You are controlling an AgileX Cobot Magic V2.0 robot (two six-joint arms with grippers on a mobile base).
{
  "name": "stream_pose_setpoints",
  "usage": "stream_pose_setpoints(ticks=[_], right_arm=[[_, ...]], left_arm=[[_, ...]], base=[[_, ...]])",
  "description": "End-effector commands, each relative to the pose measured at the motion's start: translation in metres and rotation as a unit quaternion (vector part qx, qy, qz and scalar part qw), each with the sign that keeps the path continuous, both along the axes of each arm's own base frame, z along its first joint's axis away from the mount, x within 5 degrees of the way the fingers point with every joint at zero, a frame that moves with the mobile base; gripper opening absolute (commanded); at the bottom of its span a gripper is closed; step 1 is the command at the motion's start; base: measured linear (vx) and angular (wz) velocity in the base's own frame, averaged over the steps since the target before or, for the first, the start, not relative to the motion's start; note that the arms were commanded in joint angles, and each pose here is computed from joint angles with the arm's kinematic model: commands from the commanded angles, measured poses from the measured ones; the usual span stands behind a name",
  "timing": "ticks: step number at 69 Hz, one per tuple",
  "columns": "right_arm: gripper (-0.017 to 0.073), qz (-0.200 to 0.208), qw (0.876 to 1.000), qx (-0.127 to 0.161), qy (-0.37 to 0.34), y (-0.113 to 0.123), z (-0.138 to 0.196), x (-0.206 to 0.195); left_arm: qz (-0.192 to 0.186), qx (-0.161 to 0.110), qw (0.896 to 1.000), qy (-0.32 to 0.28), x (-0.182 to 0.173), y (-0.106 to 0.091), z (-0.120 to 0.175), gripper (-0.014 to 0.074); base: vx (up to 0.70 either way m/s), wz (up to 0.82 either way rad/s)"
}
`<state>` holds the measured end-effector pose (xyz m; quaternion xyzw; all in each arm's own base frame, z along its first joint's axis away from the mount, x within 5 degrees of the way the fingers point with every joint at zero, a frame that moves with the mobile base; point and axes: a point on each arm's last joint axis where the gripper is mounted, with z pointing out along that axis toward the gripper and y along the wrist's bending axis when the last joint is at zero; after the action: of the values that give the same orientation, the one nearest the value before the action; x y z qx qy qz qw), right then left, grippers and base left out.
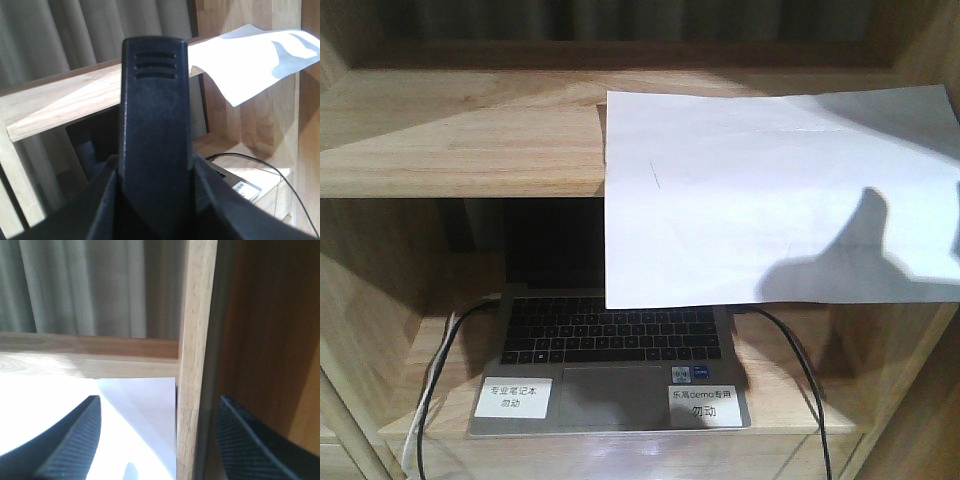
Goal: Grab stapler and paper to desk for stapling
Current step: 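Lift the stapler off the shelf with the left gripper, then reach the right gripper toward the hanging edge of the white paper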
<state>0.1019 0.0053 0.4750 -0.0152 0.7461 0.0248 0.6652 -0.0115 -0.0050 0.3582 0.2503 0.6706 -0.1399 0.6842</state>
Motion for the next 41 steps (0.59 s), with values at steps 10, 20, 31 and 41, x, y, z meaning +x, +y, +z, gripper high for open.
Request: stream_pose_setpoints(ticks=[10,20,31,41], right_arm=[[0.0463,-0.005,0.999,0.0,-0.045,-0.001,0.0134,-0.0013],[0.0463,-0.006,0.999,0.0,-0.045,-0.0011,0.0135,-0.0013],[0.0463,-0.005,0.999,0.0,-0.045,-0.0011,0.0134,-0.0013],[0.0463,-0.005,0.999,0.0,-0.045,-0.0011,0.0134,-0.0013]], left_arm=[[-0.002,-0.042,0.998,-0.047,-0.001,0.0012,0.0178,-0.0006],[-0.002,-0.042,0.998,-0.047,-0.001,0.0012,0.0178,-0.0006],[-0.002,-0.042,0.998,-0.047,-0.001,0.0012,0.0178,-0.0006],[-0.002,-0.042,0.998,-0.047,-0.001,0.0012,0.0178,-0.0006]], base=[[0.0,0.0],[0.0,0.0],[0.0,0.0],[0.0,0.0]])
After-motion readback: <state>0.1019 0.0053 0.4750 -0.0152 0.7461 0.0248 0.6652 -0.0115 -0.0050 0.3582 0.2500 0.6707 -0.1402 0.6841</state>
